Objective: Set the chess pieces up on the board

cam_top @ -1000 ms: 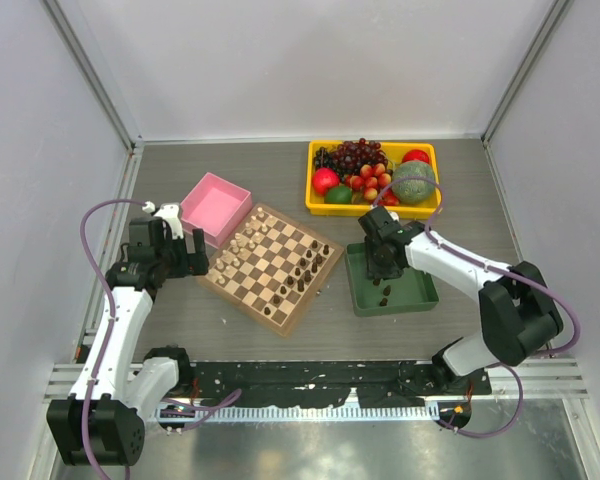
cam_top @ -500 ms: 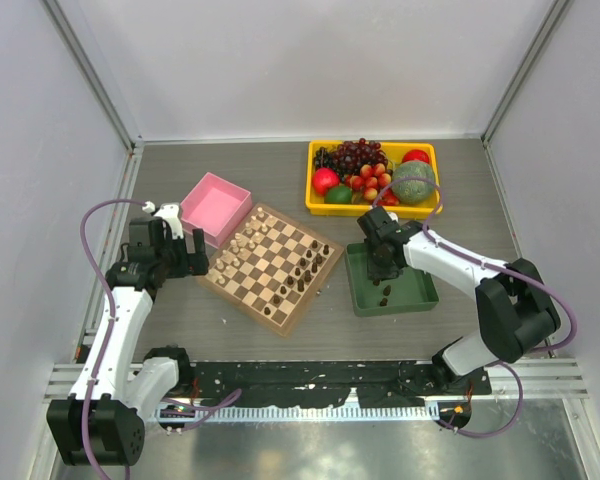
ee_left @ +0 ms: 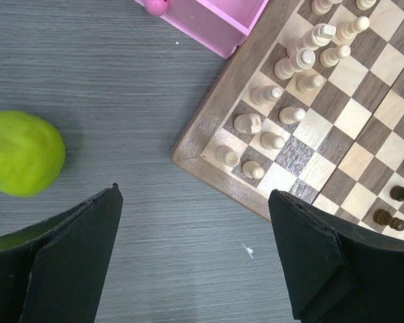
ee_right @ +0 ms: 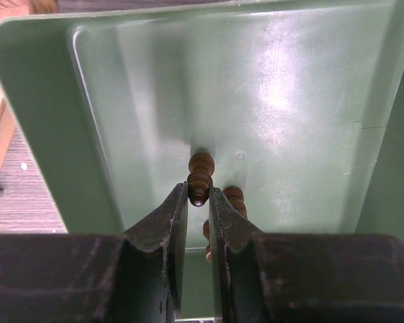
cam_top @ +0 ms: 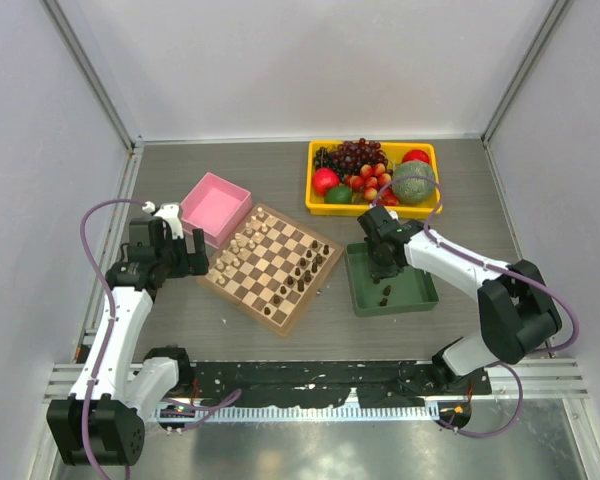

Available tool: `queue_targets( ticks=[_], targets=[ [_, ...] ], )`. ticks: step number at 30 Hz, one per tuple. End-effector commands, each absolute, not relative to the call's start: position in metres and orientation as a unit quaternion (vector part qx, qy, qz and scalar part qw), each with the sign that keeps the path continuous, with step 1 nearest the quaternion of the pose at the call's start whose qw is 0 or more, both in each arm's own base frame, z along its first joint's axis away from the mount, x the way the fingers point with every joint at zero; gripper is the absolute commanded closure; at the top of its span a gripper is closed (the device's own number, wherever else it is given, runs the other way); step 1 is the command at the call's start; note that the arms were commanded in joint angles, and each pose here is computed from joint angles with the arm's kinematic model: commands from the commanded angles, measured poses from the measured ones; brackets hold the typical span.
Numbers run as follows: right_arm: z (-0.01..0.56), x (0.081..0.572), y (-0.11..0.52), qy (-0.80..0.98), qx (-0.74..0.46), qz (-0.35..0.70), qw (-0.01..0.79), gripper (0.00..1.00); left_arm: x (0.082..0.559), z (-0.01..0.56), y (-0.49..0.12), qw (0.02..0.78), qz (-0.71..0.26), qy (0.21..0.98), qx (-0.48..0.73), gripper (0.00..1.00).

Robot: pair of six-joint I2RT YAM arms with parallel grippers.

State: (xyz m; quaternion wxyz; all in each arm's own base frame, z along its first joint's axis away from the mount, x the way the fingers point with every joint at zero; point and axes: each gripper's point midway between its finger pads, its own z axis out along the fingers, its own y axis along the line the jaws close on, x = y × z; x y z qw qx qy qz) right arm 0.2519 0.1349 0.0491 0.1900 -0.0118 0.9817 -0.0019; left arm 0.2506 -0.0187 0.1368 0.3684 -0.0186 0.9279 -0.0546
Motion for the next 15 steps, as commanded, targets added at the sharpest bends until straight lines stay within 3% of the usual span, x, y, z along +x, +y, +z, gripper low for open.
queue_targets(
  ticks=[1, 9, 15],
  targets=[
    [0.094, 0.269, 0.145, 0.968, -0.024, 0.022, 0.25, 0.89, 0.259, 0.156, -0.02, 0.393, -0.054, 0.918, -0.008, 0.01],
    [0.159, 0.264, 0.18, 0.944, -0.068, 0.101, 0.306, 0.9, 0.259, 0.156, -0.02, 0.395, -0.057, 0.917, -0.008, 0.01],
    [0.178, 0.237, 0.232, 0.933, -0.151, 0.17, 0.278, 0.9, 0.259, 0.157, -0.022, 0.395, -0.06, 0.917, -0.006, 0.01]
  ],
)
